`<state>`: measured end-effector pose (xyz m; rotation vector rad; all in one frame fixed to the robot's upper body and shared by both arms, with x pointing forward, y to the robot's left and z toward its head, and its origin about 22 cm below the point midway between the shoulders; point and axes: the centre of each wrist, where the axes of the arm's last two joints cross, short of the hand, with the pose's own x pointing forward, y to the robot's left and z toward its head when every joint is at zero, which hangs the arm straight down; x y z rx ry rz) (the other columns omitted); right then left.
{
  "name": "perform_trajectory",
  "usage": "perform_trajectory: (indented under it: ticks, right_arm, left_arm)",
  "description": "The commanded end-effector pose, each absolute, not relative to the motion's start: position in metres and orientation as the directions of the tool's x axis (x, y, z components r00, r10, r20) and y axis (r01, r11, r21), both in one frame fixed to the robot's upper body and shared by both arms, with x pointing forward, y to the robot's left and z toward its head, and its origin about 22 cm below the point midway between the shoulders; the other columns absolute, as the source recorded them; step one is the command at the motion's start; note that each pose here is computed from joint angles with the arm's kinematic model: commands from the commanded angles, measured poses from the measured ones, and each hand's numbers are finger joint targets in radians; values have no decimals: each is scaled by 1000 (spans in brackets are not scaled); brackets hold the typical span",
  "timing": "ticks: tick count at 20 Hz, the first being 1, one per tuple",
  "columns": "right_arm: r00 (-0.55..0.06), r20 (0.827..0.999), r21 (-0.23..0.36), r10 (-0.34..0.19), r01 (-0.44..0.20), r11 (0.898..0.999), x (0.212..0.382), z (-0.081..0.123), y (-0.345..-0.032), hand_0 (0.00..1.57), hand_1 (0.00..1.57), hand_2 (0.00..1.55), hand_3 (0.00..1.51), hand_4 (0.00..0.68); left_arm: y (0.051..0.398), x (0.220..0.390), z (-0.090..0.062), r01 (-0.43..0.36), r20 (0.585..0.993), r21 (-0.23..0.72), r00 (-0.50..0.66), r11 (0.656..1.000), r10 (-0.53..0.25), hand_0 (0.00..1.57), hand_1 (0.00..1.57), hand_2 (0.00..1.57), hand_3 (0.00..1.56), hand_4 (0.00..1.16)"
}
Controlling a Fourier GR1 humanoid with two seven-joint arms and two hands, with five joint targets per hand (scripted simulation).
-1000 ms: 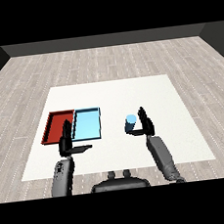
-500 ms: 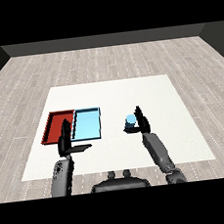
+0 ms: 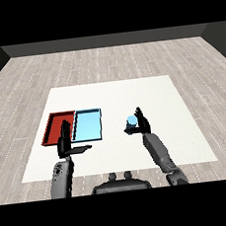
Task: Pick the blue can and put it in the blue box
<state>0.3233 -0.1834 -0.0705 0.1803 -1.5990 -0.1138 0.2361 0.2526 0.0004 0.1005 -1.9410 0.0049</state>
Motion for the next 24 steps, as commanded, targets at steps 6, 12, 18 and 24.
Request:
perform_trajectory:
  ticks: [6, 12, 18, 24]
  right_arm:
    - [-13, 978, 208, -209, -38, 977, 338, -74, -166, 0, 0, 0, 0, 0]
    - [-23, 988, 153, -155, -46, 987, 340, -80, -165, 0, 0, 0, 0, 0]
    - [59, 995, 77, -80, 57, 995, 334, -85, -183, 1380, 1380, 1405, 1390, 417]
    - [40, 997, 66, -69, 72, 995, 339, -70, -162, 1461, 1461, 1455, 1438, 543]
  left_arm:
    - [267, 220, 17, -70, 930, 35, -362, 997, -58, 0, 0, 0, 0, 0]
    - [243, 223, -14, -60, 931, 36, -360, 998, -55, 0, 0, 0, 0, 0]
    - [261, 246, 0, -53, 928, 19, -370, 998, -38, 0, 0, 0, 0, 0]
    - [264, 244, -5, -52, 932, 24, -360, 998, -41, 0, 0, 0, 0, 0]
